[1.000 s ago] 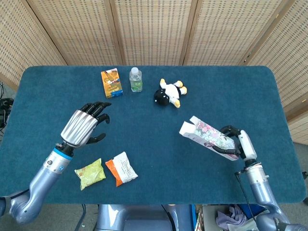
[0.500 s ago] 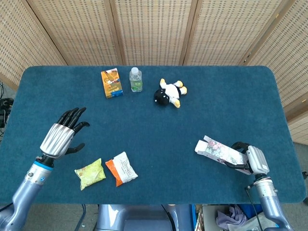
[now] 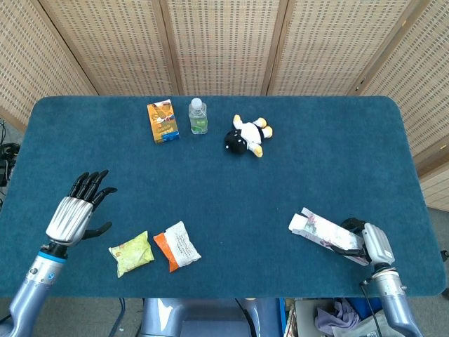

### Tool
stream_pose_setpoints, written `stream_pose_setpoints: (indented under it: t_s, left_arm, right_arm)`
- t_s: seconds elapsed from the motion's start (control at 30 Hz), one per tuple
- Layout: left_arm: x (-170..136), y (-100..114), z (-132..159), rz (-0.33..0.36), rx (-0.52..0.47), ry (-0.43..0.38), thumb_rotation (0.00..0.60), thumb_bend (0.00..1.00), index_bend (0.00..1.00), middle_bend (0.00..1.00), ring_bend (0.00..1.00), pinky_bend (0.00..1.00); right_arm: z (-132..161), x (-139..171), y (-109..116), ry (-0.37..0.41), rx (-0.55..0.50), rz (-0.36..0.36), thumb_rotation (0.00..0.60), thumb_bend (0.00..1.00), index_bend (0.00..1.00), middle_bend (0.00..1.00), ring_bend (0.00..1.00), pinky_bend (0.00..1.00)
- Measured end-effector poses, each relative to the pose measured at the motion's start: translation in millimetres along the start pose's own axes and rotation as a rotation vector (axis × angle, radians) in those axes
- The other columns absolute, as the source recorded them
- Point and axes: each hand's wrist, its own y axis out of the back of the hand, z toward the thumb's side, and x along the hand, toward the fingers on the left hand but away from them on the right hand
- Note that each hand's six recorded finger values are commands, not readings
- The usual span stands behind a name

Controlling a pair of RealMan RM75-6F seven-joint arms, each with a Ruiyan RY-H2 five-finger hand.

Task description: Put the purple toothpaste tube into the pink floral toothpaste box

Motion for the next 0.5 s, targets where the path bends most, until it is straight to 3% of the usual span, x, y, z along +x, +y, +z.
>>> stream_pose_setpoints:
  t_s: [0.13,0.27,0.5]
  left_arm:
    - [-3,-1,-4,0.006,-0.003,0.003,0.600,0.23,0.21,0.00,0.00,0.00]
    - [-4,0,-8,0.013,0.012,0.008,0.600,0.23,0.20,0.00,0.00,0.00]
    - [-12,-2,-14,0.019,0.014,0.031,0.600,0.23,0.15,0.00,0.00,0.00]
  right_arm:
    - [-7,3,-6,-0.013,0.016,0.022,0.600,0.00,0.53,0.22,0.09,0.02]
    - [-11,6,-14,-0.019,0.047,0.072,0.600,0.00,0.34,0.02,0.00,0.00]
    - [-12,8,-10,-0.017,0.124,0.083,0.600,0.00,0.19,0.00,0.00,0.00]
